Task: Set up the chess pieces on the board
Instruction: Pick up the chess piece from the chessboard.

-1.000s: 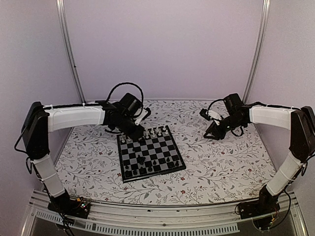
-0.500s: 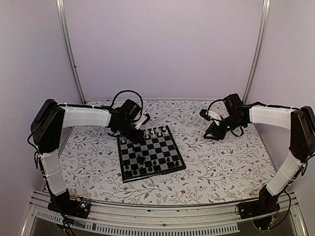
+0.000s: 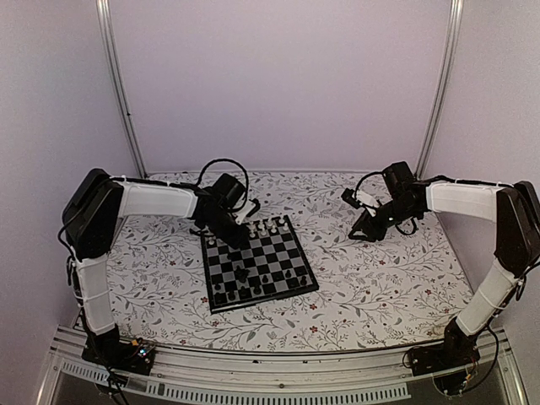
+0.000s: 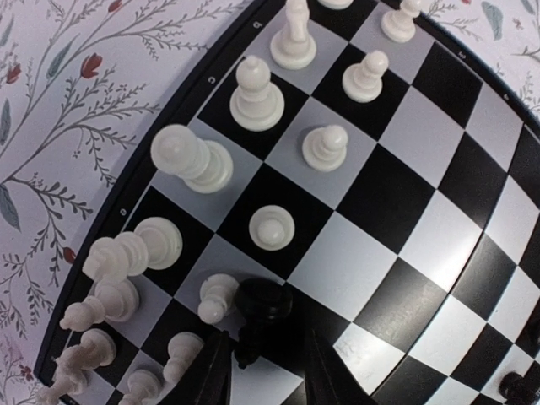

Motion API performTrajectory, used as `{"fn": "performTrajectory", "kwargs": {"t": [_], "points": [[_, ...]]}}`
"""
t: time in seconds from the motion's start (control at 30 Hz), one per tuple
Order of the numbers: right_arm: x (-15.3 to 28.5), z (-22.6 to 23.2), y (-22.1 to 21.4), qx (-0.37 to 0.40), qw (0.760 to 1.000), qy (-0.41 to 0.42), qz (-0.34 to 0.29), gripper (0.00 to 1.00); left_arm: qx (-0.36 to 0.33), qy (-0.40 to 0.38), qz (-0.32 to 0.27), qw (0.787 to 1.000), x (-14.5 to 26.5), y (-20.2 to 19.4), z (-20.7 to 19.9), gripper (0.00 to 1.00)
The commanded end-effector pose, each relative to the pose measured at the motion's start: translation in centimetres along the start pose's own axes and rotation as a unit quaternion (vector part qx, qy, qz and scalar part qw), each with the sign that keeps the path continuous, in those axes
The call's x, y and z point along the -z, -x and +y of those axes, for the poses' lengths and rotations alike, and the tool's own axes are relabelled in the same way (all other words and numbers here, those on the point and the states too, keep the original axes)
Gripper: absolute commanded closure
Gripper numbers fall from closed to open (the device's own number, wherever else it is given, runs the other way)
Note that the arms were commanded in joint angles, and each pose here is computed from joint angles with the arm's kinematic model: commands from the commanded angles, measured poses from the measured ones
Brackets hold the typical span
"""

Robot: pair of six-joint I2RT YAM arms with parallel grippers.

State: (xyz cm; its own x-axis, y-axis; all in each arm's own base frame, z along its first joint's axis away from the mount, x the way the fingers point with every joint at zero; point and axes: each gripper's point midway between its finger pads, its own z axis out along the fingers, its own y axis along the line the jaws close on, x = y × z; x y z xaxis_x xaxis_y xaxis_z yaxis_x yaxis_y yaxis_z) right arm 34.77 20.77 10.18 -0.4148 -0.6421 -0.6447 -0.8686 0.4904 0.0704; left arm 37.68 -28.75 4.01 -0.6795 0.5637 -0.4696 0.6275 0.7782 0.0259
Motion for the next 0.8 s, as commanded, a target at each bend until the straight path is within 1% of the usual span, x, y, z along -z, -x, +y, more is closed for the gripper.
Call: {"fn": "performTrajectory", "kwargs": {"t": [0.0, 0.13, 0.37, 0.63, 0.77], "points": [[0.0, 0.0, 0.5, 0.003, 1.000, 0.007, -0.004, 0.64, 0.002, 0.001, 0.002, 1.000, -0.3, 0.5, 0.7, 0.68], [0.0, -0.1, 0.4, 0.003, 1.000, 0.008, -0.003, 0.64, 0.002, 0.001, 0.010, 1.000, -0.4, 0.0, 0.6, 0.71], [-0.2, 0.0, 0.3, -0.001, 1.000, 0.012, 0.001, 0.64, 0.006, 0.000, 0.023, 1.000, -0.4, -0.9, 0.6, 0.79], [-0.3, 0.1, 0.3, -0.002, 1.000, 0.016, 0.001, 0.64, 0.011, 0.000, 0.029, 1.000, -1.1, -1.4, 0.5, 0.81], [-0.2, 0.1, 0.3, -0.001, 1.000, 0.016, 0.001, 0.64, 0.011, -0.014, 0.030, 0.999, -1.3, -1.4, 0.0, 0.80]]}}
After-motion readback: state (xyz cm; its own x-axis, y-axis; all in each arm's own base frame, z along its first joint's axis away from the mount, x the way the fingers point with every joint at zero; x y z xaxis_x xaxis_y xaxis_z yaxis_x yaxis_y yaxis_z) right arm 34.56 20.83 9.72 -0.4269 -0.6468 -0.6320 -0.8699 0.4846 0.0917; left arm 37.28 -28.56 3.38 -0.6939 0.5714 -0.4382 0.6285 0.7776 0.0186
